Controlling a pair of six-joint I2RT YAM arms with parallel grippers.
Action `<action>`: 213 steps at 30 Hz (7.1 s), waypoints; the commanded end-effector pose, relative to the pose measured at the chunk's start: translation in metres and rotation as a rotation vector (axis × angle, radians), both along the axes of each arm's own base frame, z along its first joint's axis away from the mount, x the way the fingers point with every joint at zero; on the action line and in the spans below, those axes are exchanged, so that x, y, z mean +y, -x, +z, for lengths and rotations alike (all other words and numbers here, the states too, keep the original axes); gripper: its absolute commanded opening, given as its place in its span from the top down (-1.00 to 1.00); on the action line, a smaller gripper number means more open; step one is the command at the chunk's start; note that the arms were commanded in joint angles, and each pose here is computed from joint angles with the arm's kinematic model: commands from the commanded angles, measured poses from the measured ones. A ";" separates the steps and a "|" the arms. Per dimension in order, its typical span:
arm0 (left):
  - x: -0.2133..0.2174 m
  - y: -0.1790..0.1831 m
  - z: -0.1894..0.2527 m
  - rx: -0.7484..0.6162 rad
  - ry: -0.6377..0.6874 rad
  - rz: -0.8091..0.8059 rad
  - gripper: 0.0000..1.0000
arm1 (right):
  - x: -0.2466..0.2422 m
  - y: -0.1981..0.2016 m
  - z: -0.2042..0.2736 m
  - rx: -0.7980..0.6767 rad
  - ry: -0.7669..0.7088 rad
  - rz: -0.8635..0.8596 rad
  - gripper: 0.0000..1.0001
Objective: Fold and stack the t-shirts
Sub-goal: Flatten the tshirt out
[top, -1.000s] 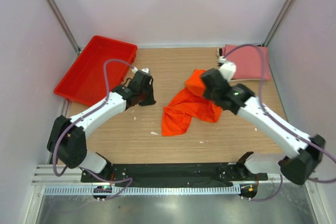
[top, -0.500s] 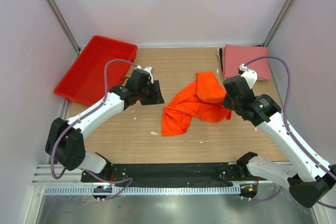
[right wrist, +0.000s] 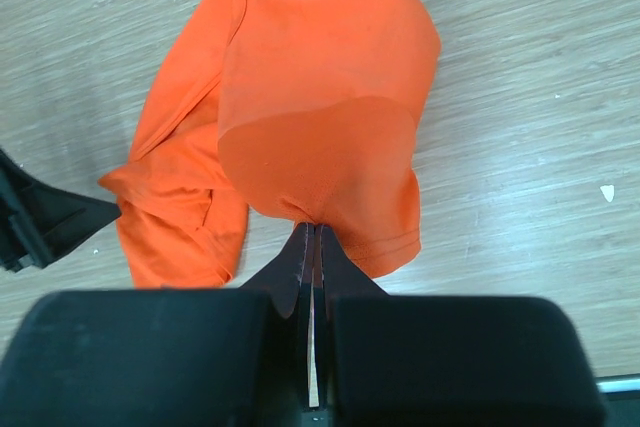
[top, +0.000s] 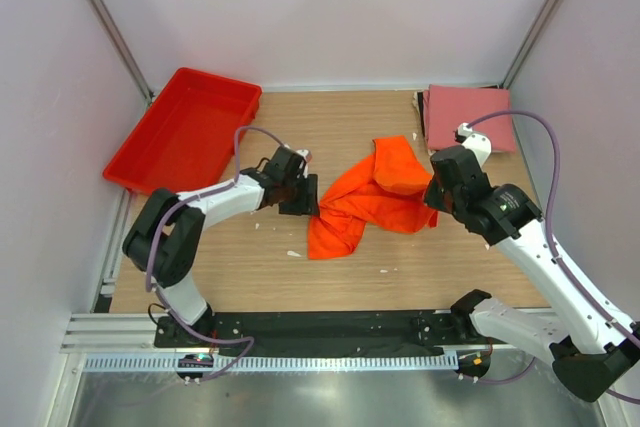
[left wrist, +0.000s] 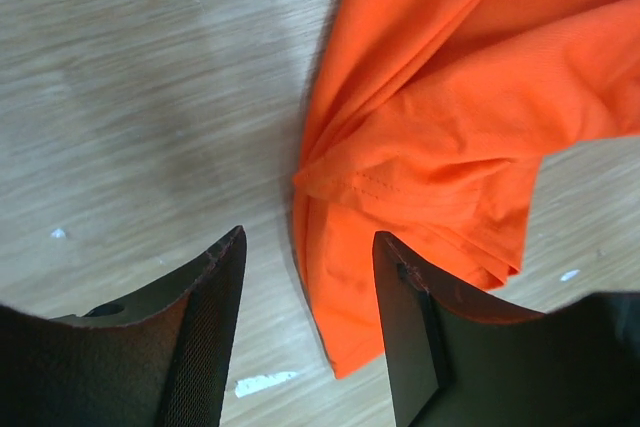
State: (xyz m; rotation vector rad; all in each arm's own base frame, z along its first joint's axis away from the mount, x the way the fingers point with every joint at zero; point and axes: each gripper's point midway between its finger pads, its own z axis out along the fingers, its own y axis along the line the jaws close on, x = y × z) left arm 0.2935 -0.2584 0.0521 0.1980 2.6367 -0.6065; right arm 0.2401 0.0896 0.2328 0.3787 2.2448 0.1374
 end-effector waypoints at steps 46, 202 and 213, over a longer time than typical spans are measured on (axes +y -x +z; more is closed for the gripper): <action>0.116 -0.013 0.421 -0.931 -0.166 0.146 1.00 | -0.061 -0.091 0.220 -0.360 -0.314 -0.224 0.98; 0.169 0.062 0.442 -1.141 0.300 0.312 1.00 | -0.092 0.007 0.240 -0.542 -0.382 -0.307 0.97; 0.166 -0.015 0.436 -1.130 0.188 0.369 1.00 | -0.078 -0.072 0.288 -0.704 -0.516 -0.193 0.97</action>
